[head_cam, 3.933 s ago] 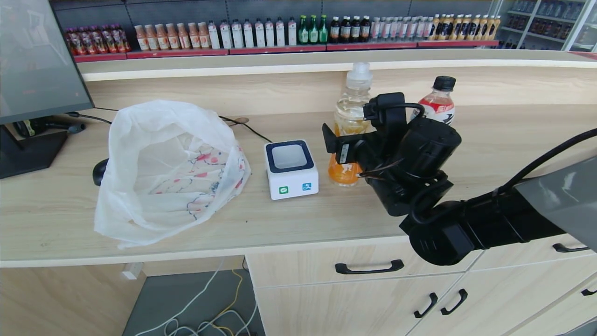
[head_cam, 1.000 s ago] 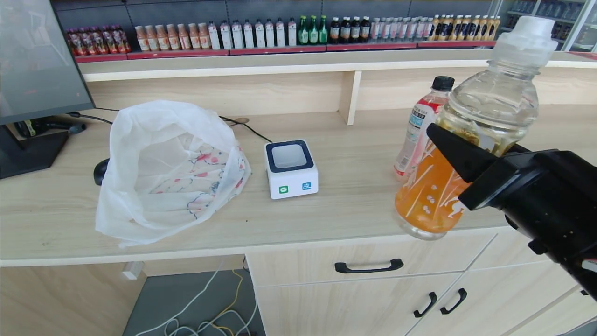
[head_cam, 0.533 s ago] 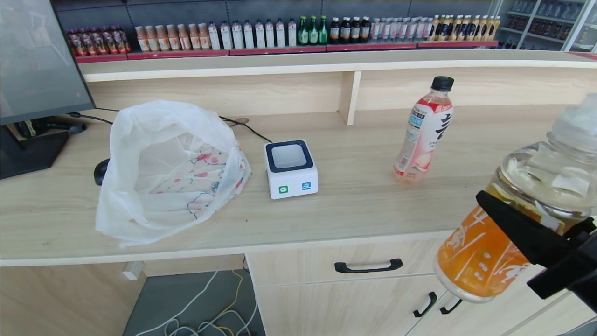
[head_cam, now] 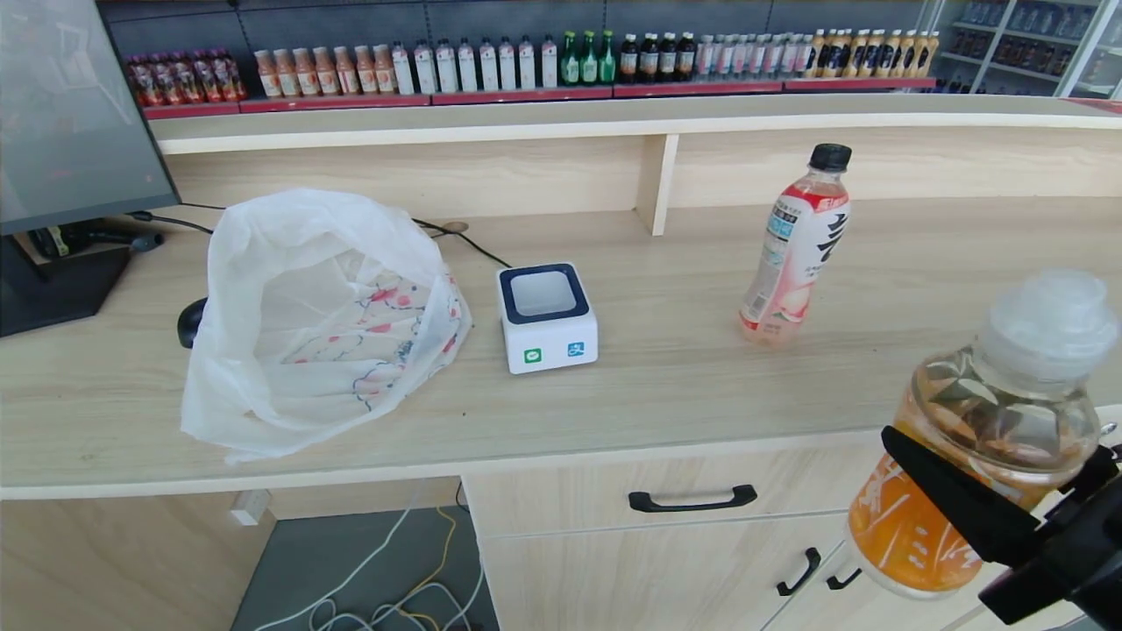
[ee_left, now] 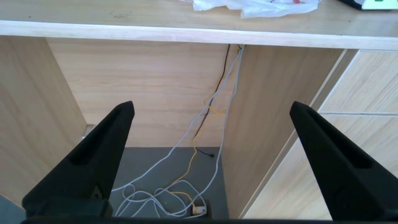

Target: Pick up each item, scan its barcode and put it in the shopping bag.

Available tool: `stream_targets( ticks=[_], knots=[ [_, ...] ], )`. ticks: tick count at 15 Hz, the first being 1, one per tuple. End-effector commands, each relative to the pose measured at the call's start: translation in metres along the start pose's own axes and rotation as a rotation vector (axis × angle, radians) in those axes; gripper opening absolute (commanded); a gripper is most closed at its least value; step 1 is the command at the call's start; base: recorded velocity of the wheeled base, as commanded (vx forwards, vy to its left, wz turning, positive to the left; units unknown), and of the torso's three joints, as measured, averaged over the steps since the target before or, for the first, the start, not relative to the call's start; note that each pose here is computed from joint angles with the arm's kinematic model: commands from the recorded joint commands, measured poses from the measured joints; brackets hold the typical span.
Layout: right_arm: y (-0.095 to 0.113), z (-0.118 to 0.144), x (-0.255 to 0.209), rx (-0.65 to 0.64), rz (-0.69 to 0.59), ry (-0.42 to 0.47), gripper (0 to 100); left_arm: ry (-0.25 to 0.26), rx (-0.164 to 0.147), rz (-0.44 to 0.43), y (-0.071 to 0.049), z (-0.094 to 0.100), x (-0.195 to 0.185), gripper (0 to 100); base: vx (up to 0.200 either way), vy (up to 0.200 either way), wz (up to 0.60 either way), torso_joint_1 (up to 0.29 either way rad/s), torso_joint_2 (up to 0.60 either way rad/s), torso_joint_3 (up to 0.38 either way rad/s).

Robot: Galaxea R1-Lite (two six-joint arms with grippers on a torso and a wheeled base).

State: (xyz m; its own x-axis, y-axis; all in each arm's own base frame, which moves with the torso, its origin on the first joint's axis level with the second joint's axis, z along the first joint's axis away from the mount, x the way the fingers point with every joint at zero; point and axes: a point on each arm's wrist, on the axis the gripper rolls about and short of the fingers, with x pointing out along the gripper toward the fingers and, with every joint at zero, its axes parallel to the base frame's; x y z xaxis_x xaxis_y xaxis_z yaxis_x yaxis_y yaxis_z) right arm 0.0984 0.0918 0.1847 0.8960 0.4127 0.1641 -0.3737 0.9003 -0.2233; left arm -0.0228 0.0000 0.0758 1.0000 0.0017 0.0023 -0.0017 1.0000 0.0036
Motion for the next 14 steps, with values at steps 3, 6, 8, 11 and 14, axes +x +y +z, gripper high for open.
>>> stream_targets(
  ticks=[3,6,8,11,14],
  knots=[
    [0.045,0.003,0.044,-0.152,0.138,0.033,0,-0.001,-0.001,0.001,0.0,0.0,0.0,100,0.0,0.0,0.0,0.0,0.0,0.0],
    [0.072,0.015,0.07,-0.224,0.174,-0.007,0,-0.001,-0.001,0.0,0.0,0.0,0.0,100,0.0,0.0,0.0,0.0,0.0,0.0],
    [0.077,0.018,0.074,-0.256,0.145,-0.01,0,-0.001,-0.001,0.001,0.0,0.0,0.0,100,0.0,0.0,0.0,0.0,0.0,0.0],
    [0.081,0.02,0.07,-0.31,0.152,-0.033,0,-0.001,-0.001,0.0,0.0,0.0,0.0,100,0.0,0.0,0.0,0.0,0.0,0.0],
    [0.084,0.02,0.067,-0.368,0.169,-0.047,0,-0.001,-0.001,0.001,0.0,0.0,0.0,100,0.0,0.0,0.0,0.0,0.0,0.0]
  ],
)
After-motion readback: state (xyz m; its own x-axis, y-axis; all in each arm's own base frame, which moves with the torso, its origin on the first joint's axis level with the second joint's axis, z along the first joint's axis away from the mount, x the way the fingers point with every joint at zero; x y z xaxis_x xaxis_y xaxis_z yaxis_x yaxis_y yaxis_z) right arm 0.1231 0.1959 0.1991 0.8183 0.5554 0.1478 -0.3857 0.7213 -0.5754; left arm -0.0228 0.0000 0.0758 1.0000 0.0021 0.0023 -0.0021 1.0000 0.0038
